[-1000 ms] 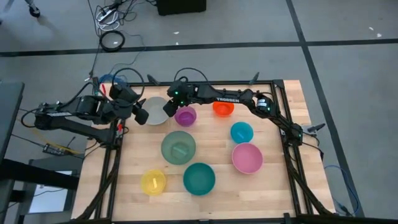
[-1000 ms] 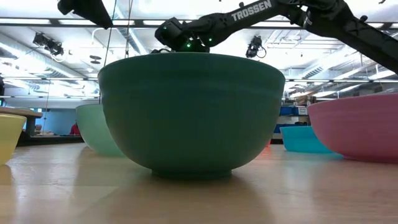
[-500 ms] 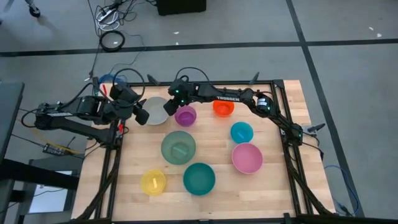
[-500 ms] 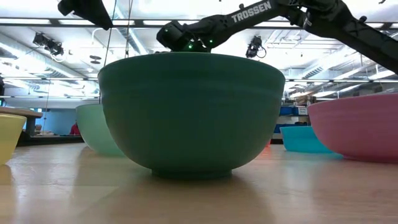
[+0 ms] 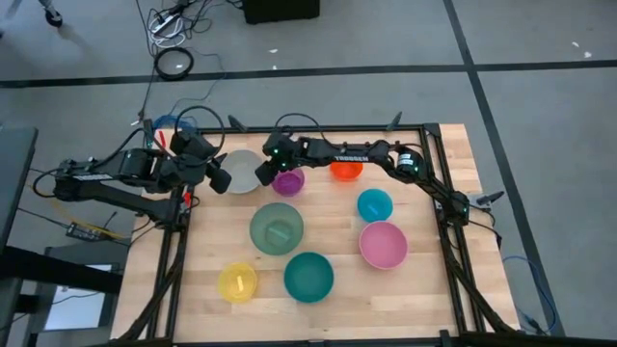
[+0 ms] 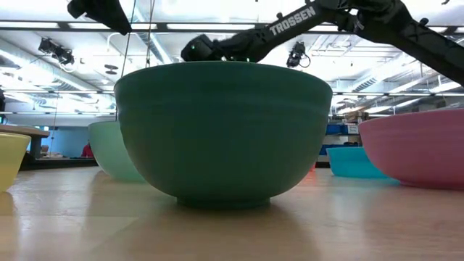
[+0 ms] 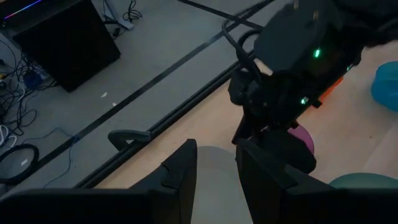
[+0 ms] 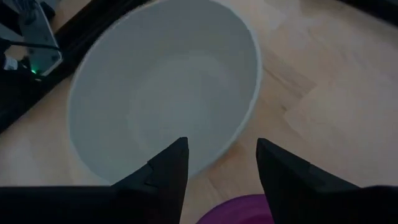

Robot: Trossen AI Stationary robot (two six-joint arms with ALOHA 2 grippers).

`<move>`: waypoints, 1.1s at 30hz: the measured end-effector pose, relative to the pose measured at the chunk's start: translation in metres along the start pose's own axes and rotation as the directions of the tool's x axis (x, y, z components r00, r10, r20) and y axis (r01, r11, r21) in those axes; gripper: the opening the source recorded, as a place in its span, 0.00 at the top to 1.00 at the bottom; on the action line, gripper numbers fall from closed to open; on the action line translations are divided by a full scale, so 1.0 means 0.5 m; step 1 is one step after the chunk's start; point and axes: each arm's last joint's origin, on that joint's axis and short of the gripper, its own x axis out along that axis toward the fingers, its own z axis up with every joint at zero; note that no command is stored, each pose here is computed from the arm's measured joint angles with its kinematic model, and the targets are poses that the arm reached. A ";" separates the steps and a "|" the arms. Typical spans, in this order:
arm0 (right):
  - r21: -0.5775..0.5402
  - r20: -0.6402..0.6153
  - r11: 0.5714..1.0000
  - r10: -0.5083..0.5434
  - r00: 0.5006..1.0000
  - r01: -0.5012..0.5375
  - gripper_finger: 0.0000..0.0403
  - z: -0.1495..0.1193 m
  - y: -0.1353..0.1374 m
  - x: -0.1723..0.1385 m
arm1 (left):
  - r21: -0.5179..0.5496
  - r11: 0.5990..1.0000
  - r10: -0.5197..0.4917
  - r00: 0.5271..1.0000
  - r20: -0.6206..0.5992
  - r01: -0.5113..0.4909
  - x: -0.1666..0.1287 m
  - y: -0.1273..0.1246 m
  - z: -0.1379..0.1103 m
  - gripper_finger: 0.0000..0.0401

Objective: Nest bowls inside each other
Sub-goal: Stack the gray bowl on top of the green bowl

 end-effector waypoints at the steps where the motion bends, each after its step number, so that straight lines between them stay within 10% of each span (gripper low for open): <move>1: 0.006 0.001 1.000 0.000 1.000 0.000 0.56 -0.004 -0.002 0.004 | 0.000 1.000 0.000 1.000 0.000 0.000 0.000 0.000 0.000 0.70; 33: 0.042 0.047 0.999 0.008 0.999 -0.010 0.56 0.000 0.013 0.001 | 0.002 1.000 -0.001 1.000 0.001 0.001 0.000 0.000 0.000 0.70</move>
